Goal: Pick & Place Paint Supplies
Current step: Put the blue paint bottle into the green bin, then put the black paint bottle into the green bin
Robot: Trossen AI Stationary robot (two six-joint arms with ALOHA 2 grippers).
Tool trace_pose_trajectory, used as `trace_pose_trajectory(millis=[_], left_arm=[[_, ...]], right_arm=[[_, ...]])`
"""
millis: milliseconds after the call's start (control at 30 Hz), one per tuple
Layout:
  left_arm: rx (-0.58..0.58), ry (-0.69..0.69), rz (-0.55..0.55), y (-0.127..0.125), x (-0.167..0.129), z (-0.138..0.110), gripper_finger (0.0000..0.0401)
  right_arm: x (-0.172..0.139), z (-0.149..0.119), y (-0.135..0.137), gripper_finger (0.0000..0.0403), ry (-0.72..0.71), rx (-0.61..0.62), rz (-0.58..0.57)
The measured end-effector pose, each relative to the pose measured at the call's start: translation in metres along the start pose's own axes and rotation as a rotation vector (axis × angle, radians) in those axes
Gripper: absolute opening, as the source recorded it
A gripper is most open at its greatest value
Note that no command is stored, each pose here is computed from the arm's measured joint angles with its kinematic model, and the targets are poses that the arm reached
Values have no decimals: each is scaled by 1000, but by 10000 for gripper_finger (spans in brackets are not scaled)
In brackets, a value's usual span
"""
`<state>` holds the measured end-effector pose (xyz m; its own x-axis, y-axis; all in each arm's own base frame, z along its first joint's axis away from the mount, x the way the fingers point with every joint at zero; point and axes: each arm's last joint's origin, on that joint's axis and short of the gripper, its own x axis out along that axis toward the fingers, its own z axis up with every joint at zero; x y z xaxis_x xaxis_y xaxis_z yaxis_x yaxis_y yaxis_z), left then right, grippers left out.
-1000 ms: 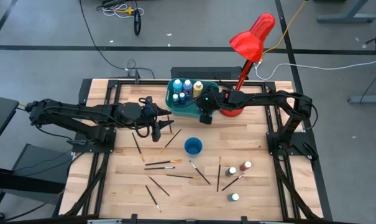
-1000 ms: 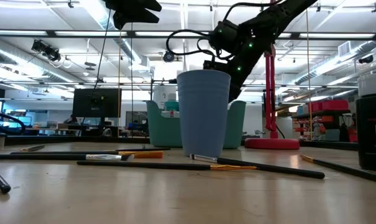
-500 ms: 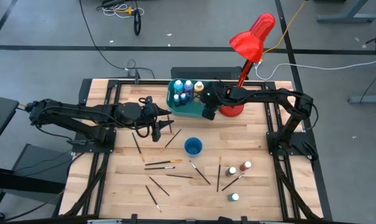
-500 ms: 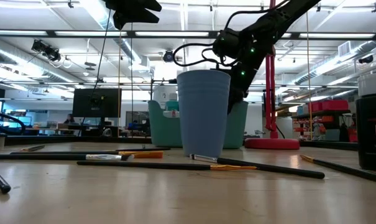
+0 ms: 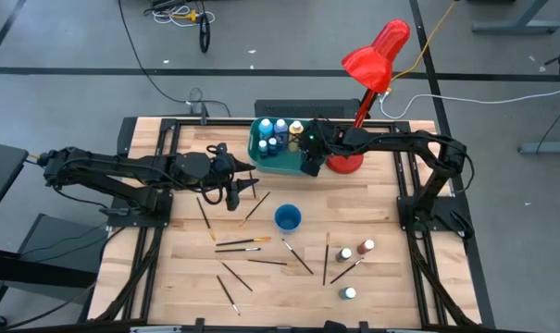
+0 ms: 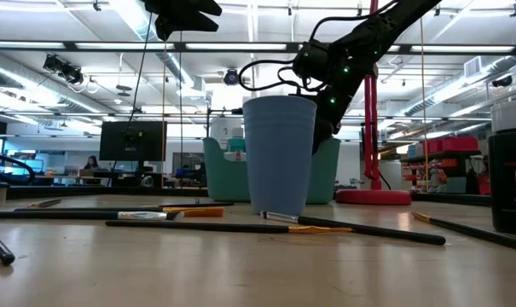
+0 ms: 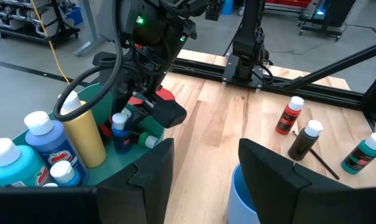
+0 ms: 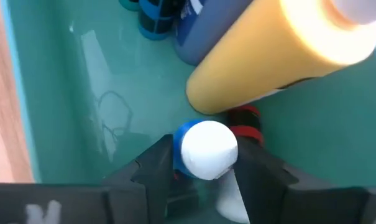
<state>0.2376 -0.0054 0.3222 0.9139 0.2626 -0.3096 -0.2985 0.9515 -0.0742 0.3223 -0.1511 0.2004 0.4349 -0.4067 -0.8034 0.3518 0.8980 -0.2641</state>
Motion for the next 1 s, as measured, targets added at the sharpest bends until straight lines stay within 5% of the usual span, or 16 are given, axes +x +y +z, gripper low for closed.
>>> trace_pose_trajectory(millis=[533, 867, 1000], left_arm=[[0, 0, 0, 0, 0, 0, 190], [0, 0, 0, 0, 0, 0, 190], [0, 0, 0, 0, 0, 0, 190]], right_arm=[[-3, 1, 0, 183, -9, -9, 0], [-63, 12, 4, 183, -150, -13, 12], [-93, 14, 21, 183, -219, -8, 159]])
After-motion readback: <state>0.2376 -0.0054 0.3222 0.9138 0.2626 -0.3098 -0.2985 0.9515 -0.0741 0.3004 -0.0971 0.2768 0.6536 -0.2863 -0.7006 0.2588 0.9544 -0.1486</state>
